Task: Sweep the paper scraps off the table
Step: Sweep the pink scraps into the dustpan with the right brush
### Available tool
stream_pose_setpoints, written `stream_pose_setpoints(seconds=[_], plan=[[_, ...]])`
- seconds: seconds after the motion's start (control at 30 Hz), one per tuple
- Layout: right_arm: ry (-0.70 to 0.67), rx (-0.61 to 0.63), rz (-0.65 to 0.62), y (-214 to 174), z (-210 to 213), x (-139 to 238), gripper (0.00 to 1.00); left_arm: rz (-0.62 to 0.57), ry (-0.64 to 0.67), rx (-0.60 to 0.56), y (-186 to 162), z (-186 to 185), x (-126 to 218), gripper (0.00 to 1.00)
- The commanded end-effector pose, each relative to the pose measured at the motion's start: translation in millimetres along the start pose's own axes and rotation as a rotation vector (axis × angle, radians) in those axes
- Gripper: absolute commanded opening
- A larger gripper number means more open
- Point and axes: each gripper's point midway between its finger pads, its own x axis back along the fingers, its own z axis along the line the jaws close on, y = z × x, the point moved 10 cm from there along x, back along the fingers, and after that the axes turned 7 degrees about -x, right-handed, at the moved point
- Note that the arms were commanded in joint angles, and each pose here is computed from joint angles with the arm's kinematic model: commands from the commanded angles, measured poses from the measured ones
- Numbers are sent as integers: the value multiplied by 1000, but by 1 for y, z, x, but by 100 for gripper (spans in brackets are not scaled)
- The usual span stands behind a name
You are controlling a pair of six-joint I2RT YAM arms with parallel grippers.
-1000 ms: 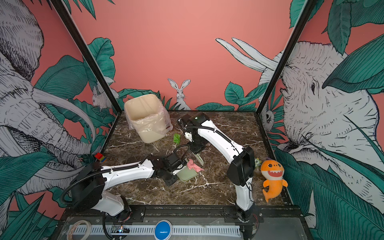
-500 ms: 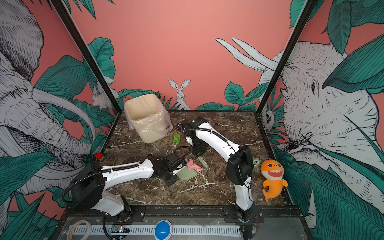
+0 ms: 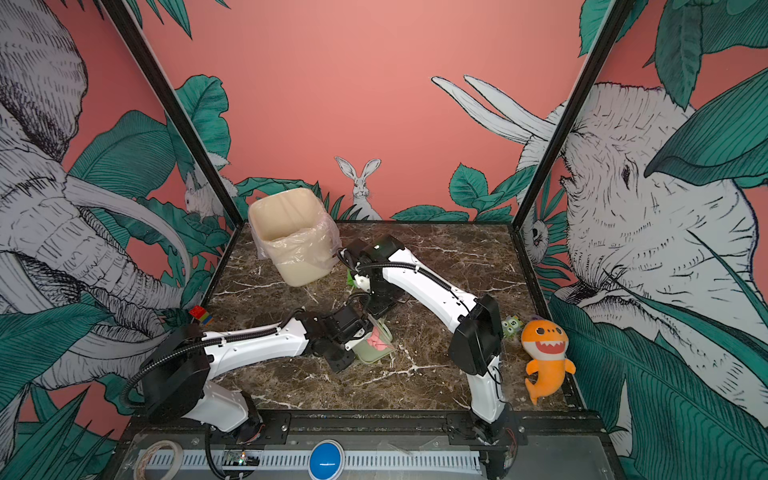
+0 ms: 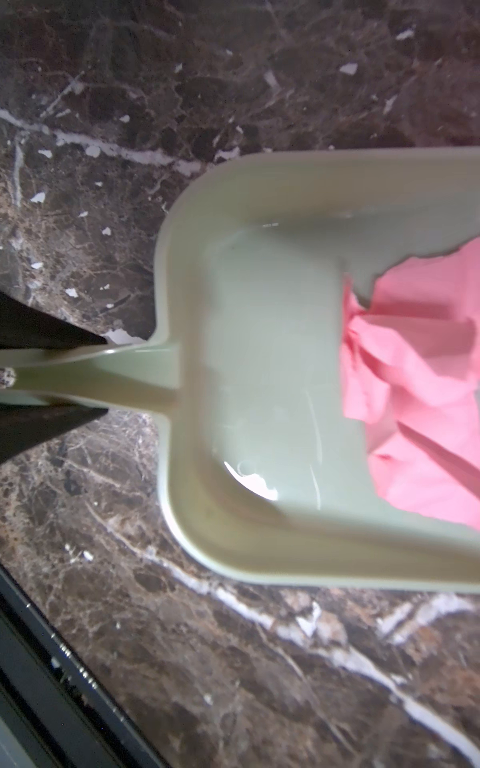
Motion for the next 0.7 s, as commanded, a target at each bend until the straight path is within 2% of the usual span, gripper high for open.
stream_pose_setpoints(seconds=[0.0,0.3,0.67], plan=[[84,22,-4,-5,21,9,0,13,-8,5,-2,0,-3,14],[-126,-9,29,-8,-20,8,0,15,-6,5,-4,0,-2,14],[-148,-3,91,4,-24,-18,0,11,-1,8,-3,1,0,14]])
